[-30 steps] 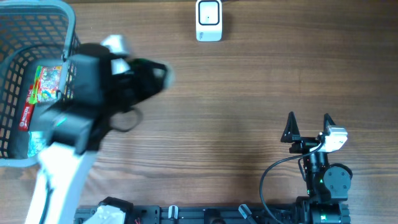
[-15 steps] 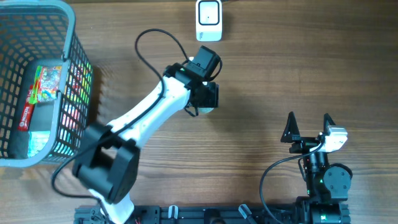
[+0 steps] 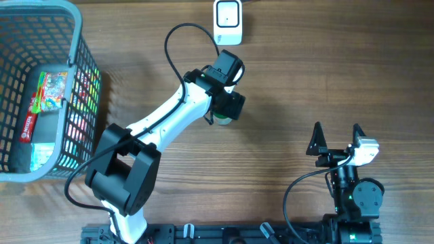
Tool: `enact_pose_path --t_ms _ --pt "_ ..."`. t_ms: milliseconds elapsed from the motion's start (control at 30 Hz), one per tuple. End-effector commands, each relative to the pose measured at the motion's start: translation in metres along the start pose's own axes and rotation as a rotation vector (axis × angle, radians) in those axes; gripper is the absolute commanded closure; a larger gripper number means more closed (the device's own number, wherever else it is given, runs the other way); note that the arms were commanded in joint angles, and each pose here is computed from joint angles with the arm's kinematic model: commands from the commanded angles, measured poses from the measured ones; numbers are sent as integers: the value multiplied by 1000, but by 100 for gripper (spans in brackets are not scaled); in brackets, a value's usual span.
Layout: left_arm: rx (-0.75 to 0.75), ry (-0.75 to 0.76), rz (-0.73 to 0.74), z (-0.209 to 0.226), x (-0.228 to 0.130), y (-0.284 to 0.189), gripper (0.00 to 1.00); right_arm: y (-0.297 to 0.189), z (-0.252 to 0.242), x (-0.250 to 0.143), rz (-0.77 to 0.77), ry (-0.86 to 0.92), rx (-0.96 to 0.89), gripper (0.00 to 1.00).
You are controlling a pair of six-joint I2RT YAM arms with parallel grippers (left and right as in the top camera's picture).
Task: Scan the item barcode
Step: 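Carry the jar with the left gripper and set it below the scanner, then return the left gripper to the basket and grasp the red-white packet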
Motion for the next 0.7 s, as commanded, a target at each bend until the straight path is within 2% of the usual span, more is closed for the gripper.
enact_pose_path --t_ms 0,100,233,367,467,533,567,667 --pt "121 153 -36 11 8 -22 4 0 -1 0 -5 -18 -8 0" --pt "150 179 -123 13 20 -65 0 0 -1 0 -5 -18 -8 0" --pt "199 161 -332 15 33 -160 0 0 -1 0 -5 -18 -8 0" --pt "386 -79 -563 45 16 -262 0 0 -1 0 -5 -18 -9 0" --pt "494 -366 -683 92 -26 -317 0 0 -1 0 -5 -18 -9 0" --pt "569 -702 -725 136 -72 -343 0 0 -1 0 -5 -18 -8 0" --pt "583 -946 -723 165 -109 -350 0 0 -1 0 -5 -18 -8 0" --pt "481 -1160 -678 201 -158 -346 0 0 -1 0 -5 -18 -8 0"
Point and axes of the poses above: each gripper's point midway between its finger pads, its own y axis out along the fingers, its own z axis along the line the jaws close on, x = y × z, the point moved 8 cm from there along -y, back along the fingers, and after that the axes turned 14 degrees about y, right-handed, at the moved point
